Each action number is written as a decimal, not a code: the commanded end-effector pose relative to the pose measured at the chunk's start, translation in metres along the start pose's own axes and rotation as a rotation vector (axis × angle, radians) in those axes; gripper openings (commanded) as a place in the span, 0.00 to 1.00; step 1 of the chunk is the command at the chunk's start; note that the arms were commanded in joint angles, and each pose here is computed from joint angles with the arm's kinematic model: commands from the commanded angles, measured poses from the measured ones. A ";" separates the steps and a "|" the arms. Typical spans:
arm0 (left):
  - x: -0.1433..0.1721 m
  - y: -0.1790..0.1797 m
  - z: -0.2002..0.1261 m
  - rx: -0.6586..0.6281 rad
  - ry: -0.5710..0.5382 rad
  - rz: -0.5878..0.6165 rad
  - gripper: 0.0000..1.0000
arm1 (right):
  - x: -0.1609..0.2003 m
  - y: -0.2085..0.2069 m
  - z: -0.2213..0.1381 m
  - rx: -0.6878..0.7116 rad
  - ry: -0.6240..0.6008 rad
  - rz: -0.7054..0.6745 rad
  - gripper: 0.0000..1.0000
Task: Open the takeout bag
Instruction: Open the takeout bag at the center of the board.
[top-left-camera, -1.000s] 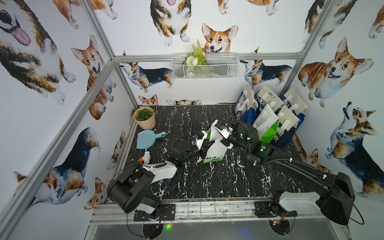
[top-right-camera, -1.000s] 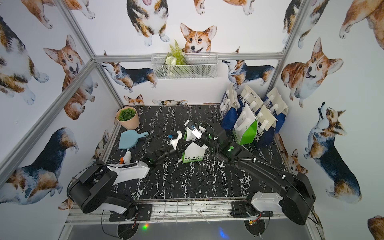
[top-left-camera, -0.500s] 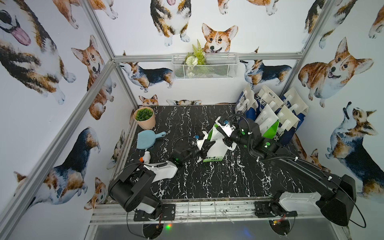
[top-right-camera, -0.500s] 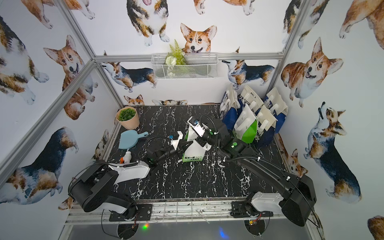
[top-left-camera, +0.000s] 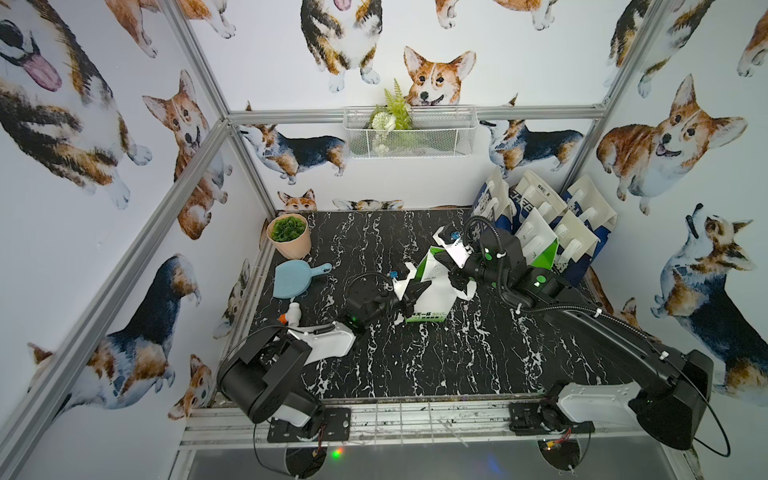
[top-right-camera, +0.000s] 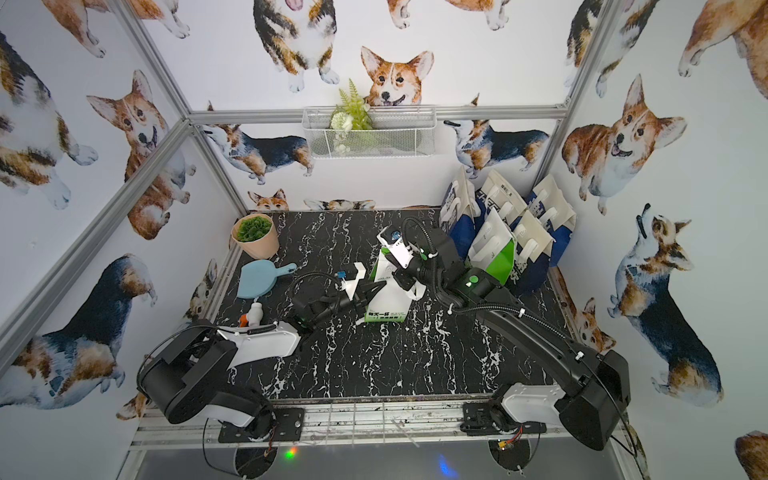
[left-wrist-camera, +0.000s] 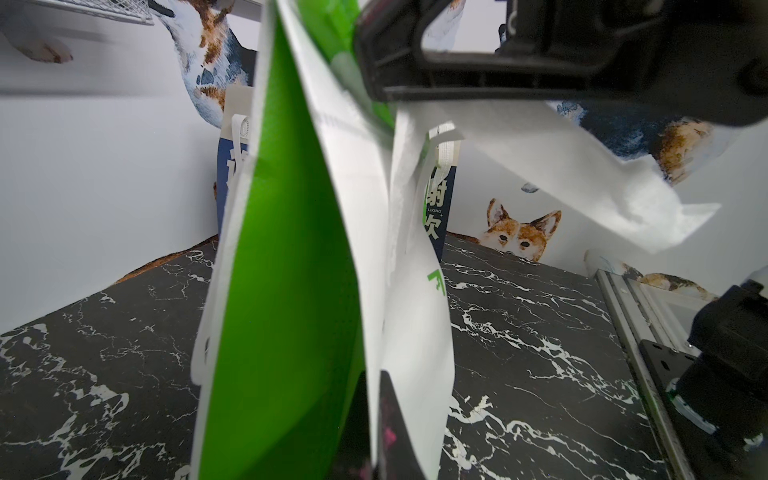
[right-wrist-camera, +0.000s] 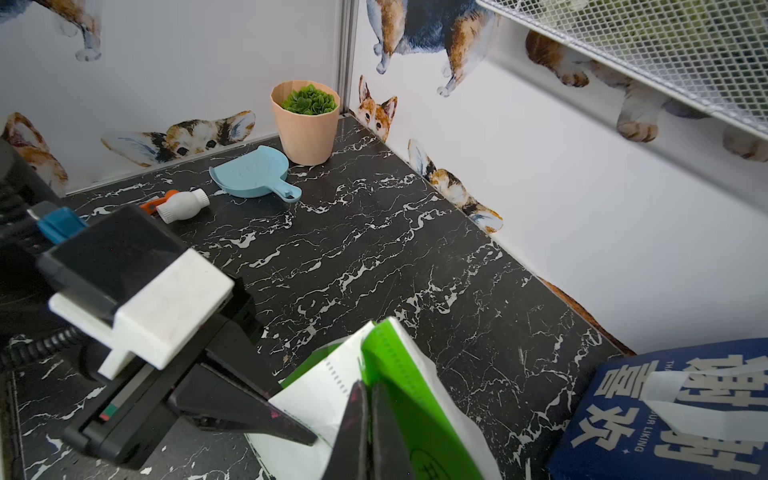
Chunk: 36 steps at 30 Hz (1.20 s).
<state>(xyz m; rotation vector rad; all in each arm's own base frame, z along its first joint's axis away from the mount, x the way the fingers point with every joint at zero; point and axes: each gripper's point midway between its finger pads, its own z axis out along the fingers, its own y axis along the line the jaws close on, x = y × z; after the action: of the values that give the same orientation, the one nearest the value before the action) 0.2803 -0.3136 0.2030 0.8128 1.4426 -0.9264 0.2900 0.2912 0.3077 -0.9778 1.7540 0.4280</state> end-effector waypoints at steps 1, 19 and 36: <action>0.041 0.005 -0.003 -0.024 0.141 -0.046 0.00 | -0.058 -0.025 -0.015 0.097 -0.203 0.026 0.00; 0.072 0.009 -0.002 -0.032 0.164 -0.050 0.00 | -0.050 -0.024 -0.014 0.015 -0.154 0.085 0.00; 0.089 0.013 -0.002 -0.046 0.185 -0.056 0.00 | -0.057 -0.026 -0.020 -0.056 -0.150 0.174 0.00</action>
<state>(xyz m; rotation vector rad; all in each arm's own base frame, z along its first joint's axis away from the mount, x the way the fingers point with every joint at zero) 0.2789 -0.3197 0.1818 0.8372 1.3562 -0.9324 0.2821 0.2793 0.2951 -0.9544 1.9525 0.6142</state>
